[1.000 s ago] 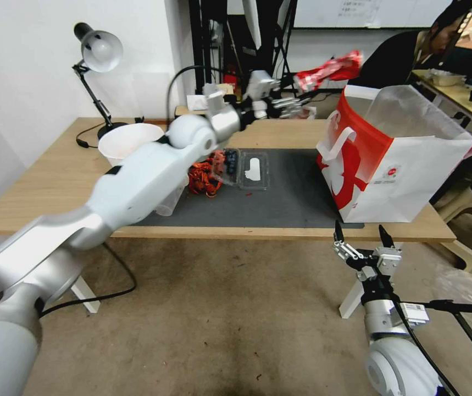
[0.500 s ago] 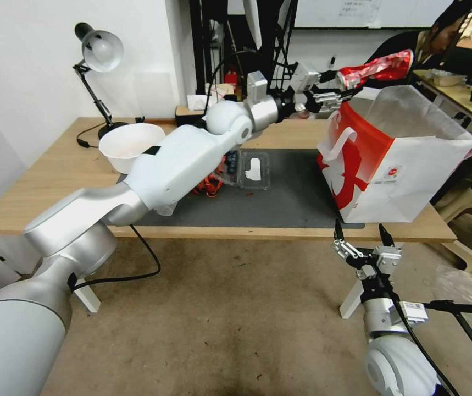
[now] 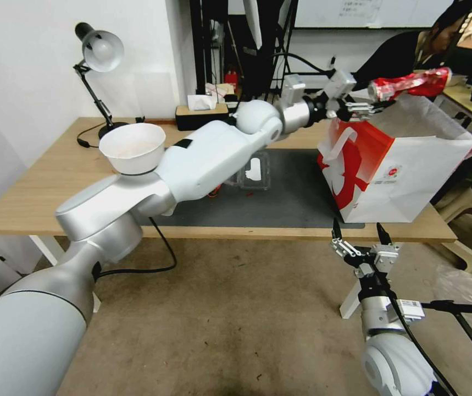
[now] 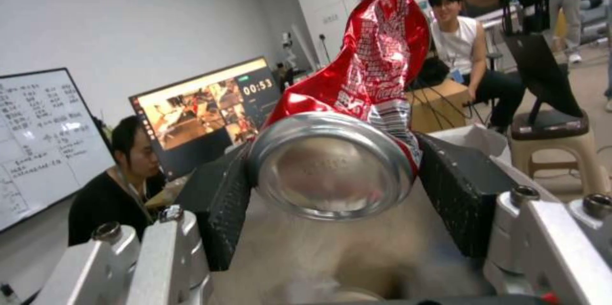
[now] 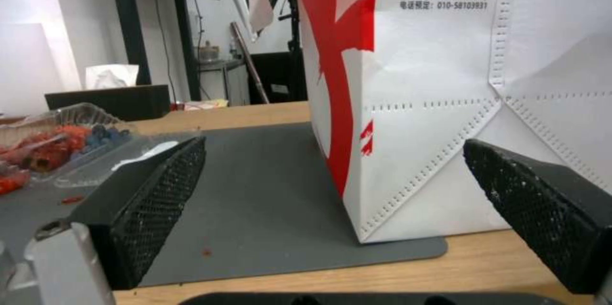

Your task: Pick up the trash from the table and place it into the takeout bag.

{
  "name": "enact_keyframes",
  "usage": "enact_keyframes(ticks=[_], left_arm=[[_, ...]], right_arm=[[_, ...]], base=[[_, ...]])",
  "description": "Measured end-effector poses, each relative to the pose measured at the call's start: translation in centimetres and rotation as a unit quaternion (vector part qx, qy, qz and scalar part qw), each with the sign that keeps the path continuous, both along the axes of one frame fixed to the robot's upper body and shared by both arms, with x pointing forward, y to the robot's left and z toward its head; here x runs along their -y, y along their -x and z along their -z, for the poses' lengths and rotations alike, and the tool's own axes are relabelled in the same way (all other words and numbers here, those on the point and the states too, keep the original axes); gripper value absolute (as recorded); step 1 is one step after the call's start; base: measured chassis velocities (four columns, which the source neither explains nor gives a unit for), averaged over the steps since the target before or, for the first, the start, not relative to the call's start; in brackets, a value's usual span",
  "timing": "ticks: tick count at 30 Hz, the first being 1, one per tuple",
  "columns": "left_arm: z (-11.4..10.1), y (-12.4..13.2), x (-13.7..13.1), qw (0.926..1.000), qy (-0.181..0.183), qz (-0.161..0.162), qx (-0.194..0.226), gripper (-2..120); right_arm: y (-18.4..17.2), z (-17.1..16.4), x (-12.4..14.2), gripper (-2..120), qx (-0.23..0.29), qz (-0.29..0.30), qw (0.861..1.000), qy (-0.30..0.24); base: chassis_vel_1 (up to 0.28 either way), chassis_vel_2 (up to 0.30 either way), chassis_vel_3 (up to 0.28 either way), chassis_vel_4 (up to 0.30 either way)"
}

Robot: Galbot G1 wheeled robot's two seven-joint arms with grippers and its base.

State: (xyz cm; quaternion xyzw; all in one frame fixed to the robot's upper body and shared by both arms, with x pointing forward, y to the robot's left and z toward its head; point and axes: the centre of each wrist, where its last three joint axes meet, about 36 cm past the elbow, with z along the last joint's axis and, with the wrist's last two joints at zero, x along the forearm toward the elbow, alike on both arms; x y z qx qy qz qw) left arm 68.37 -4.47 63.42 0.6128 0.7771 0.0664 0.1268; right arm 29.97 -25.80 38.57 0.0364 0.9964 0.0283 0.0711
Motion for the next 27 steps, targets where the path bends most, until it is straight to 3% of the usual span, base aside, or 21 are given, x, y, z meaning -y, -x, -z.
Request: enact_keyframes(ticks=[8,14,19,24,27], left_arm=[[0.4,-0.1,1.7,0.9998,-0.017,-0.003,0.008,60],[0.7,-0.2,1.7,0.9995,-0.023,-0.016,0.013,83],[0.6,-0.2,1.5,0.9995,-0.020,-0.020,0.012,95],[-0.1,-0.1,0.1,0.9993,0.004,-0.038,0.006,100],[0.0,0.0,-2.6,0.9977,0.024,-0.063,-0.003,100]], right_arm=[[0.2,0.2,0.0,100,-0.003,0.002,1.000,-0.001],[0.2,0.2,0.0,100,-0.002,0.002,1.000,-0.002],[0.3,0.2,-0.1,100,-0.002,0.003,1.000,-0.002],[0.3,0.1,0.0,100,-0.001,0.003,1.000,-0.002],[0.3,0.1,-0.1,100,-0.001,0.004,1.000,-0.003]], base=[[0.000,0.000,0.000,0.000],[0.000,0.000,0.000,0.000],[0.000,0.000,0.000,0.000],[0.000,0.000,0.000,0.000],[0.000,0.000,0.000,0.000]])
